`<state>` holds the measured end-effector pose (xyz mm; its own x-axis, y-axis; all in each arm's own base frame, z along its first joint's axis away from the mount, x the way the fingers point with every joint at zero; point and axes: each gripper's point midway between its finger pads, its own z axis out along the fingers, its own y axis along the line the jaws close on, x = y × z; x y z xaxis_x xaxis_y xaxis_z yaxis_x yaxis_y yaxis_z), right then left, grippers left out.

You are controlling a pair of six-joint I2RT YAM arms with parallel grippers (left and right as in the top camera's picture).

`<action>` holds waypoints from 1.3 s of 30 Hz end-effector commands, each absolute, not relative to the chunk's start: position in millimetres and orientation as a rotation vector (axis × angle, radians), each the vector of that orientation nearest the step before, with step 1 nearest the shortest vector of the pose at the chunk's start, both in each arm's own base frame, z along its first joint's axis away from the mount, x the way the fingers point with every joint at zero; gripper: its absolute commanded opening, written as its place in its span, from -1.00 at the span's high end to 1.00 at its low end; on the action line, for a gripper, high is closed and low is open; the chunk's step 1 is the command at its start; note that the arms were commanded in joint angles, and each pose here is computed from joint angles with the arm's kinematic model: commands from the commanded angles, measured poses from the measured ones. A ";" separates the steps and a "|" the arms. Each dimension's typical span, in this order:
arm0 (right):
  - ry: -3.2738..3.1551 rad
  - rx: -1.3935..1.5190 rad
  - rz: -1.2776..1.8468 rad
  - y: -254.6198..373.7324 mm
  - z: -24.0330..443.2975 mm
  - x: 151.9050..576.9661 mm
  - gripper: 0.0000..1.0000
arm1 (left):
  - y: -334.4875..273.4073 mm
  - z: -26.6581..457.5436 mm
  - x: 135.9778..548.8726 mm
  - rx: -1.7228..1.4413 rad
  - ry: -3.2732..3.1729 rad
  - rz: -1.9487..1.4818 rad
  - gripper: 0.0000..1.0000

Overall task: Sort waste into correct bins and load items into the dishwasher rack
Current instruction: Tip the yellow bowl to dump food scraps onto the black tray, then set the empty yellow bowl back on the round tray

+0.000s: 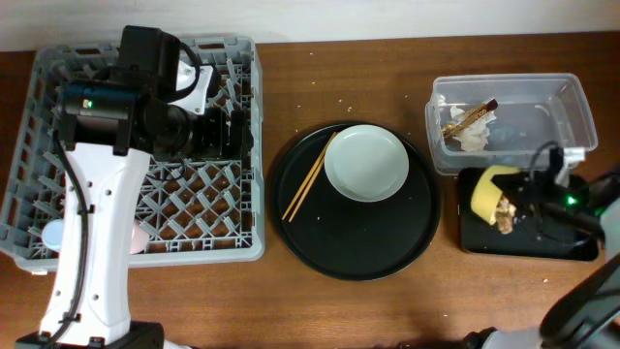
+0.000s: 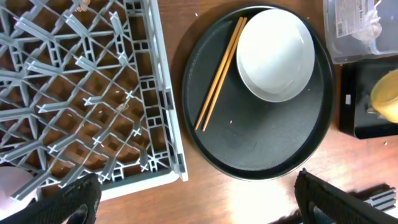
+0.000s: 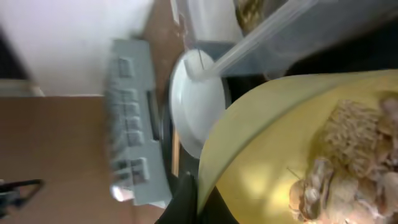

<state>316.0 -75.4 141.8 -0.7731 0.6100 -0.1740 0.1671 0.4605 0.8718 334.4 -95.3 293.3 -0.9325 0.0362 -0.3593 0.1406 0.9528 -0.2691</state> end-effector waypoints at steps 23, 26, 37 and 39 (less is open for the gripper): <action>1.856 0.584 1.498 -84.3 203.6 278.9 0.92 | -95.8 299.7 333.3 0.158 2.725 -0.409 -0.99; 2.086 0.253 1.523 -18.5 216.1 270.7 0.92 | -95.8 299.7 333.3 0.158 2.725 -0.409 -0.99; 2.690 0.072 1.497 173.5 193.1 314.4 0.92 | -95.8 299.7 333.3 0.158 2.725 -0.409 -0.99; 2.796 -0.140 0.883 174.3 176.0 328.1 0.92 | -95.9 299.7 333.2 0.159 2.725 -0.409 -0.99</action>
<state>313.6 178.8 185.4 -0.9921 -0.0212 -0.1235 -0.1147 0.5503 0.8270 334.4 -94.9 293.1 -0.9327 0.0365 -0.3589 0.1400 0.9535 -0.2669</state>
